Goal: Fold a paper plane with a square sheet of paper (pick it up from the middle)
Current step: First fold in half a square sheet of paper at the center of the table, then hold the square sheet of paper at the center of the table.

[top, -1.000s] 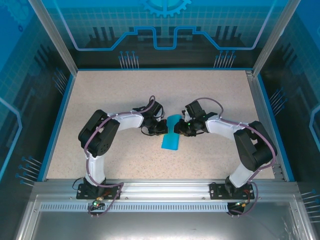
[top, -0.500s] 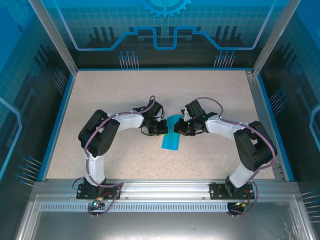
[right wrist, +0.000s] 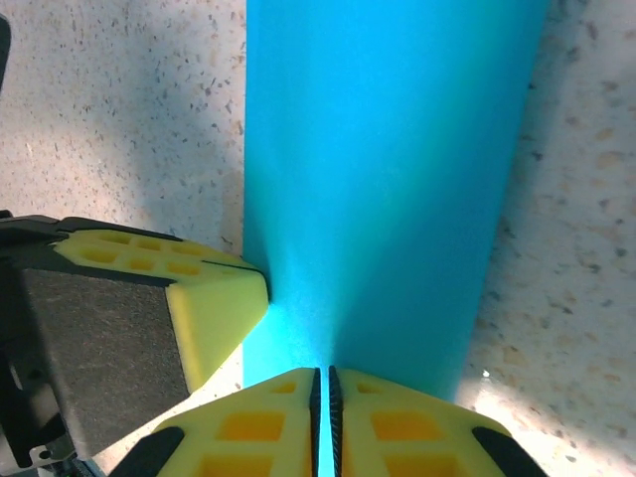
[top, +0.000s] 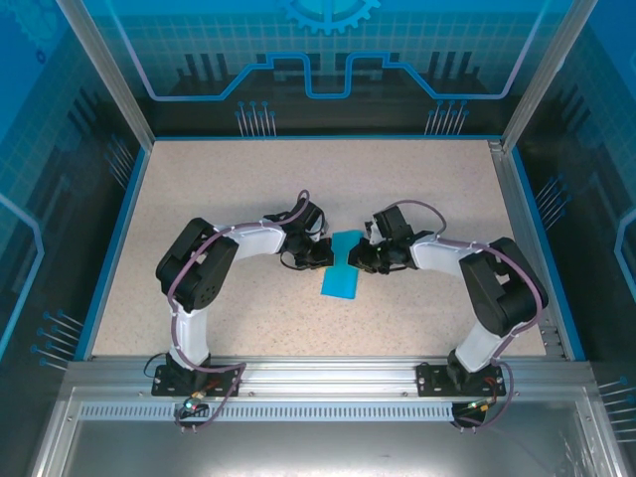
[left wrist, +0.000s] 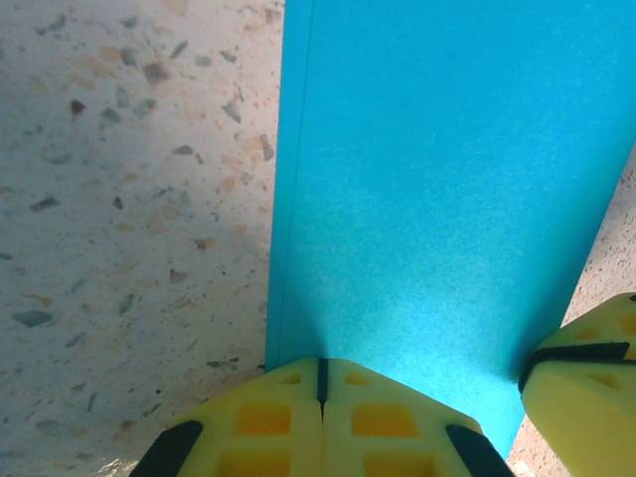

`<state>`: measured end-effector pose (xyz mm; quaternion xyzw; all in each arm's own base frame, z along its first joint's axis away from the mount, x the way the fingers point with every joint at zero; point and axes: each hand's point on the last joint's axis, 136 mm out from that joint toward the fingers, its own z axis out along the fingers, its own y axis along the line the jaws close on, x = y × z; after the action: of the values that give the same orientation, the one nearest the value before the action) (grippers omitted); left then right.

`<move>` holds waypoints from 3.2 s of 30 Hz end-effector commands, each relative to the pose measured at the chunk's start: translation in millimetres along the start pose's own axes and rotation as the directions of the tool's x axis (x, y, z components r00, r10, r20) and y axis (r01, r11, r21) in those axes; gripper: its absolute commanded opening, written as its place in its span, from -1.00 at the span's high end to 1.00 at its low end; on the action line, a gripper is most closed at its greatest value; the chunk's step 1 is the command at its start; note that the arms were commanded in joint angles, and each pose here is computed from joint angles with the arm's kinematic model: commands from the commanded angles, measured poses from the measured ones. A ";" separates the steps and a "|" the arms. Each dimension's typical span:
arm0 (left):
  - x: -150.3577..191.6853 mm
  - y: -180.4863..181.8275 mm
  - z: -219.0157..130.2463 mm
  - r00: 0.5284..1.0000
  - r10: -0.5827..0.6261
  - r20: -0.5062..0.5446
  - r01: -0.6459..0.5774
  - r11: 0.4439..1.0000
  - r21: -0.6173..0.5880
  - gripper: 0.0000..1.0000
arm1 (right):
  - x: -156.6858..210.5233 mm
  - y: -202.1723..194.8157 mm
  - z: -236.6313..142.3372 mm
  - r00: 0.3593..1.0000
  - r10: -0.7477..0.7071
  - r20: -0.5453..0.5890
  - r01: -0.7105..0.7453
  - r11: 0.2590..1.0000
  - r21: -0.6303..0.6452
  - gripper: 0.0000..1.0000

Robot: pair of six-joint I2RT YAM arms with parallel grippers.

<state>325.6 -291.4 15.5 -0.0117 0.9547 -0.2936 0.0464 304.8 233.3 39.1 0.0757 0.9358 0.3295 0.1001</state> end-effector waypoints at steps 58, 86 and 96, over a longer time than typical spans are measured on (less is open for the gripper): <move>-20.0 8.2 -57.9 0.971 -0.092 0.222 0.093 0.996 0.002 0.25 | 2.2 -32.9 6.5 0.998 0.015 -0.061 0.005 0.954 0.301 0.25; -14.9 2.5 -48.5 0.983 -0.080 0.162 0.073 0.996 0.053 0.39 | 0.7 -39.0 12.6 0.996 0.047 -0.077 -0.015 0.928 0.371 0.17; -14.0 0.6 -44.0 0.988 -0.069 0.138 0.061 0.996 0.060 0.39 | 2.0 -39.3 15.8 0.993 0.024 -0.114 0.021 0.926 0.377 0.15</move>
<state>333.4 -259.4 52.2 -0.0789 0.9415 -0.3091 0.1085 306.4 215.4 16.2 0.0884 0.9806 0.1708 0.0388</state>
